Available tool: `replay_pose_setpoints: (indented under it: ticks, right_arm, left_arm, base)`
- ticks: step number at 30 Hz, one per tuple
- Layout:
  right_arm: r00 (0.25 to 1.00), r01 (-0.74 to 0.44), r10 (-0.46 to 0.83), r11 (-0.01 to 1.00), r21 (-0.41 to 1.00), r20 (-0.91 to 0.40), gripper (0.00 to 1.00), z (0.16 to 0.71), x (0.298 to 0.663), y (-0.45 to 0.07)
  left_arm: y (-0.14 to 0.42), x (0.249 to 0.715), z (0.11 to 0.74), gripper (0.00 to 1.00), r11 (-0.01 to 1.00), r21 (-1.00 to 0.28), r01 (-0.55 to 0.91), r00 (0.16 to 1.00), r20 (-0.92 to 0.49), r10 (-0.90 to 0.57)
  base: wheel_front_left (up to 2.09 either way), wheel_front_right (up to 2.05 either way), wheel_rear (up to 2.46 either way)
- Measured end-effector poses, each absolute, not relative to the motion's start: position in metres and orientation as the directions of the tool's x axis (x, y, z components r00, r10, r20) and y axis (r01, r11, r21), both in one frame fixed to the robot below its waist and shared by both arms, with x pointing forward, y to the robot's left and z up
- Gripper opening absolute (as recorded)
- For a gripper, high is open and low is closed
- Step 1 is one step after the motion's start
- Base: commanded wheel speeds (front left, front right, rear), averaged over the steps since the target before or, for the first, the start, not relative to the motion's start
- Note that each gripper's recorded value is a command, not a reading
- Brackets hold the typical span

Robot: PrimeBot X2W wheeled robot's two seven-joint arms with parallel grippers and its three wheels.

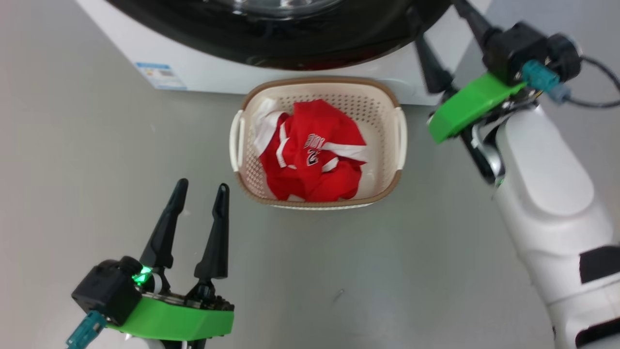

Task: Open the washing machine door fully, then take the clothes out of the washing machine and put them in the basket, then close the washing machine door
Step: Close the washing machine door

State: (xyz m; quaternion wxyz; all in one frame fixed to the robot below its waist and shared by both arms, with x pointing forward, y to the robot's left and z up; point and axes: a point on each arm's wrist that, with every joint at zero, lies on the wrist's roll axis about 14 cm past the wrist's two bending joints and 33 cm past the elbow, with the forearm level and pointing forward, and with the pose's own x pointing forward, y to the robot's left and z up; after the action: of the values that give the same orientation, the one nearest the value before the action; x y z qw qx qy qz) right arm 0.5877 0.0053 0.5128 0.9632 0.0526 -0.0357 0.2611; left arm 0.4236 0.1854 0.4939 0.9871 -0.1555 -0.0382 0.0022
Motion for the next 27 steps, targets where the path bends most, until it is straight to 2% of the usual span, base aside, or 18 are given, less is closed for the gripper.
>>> replay_pose_setpoints:
  ticks: [11,27]
  right_arm:
    - [0.897,-0.438,0.424,0.891,0.123,0.123,1.00,0.521,0.524,-0.044]
    - [0.960,-0.222,0.201,0.970,0.095,0.196,1.00,0.550,0.440,-0.133]
  left_arm:
    - [0.163,0.432,0.521,1.00,0.942,-0.322,0.091,0.986,0.162,-0.040]
    - [0.163,0.400,0.549,1.00,0.949,-0.303,0.092,0.974,0.224,-0.023]
  base:
    - [0.00,0.00,0.00]
    - [0.00,0.00,0.00]
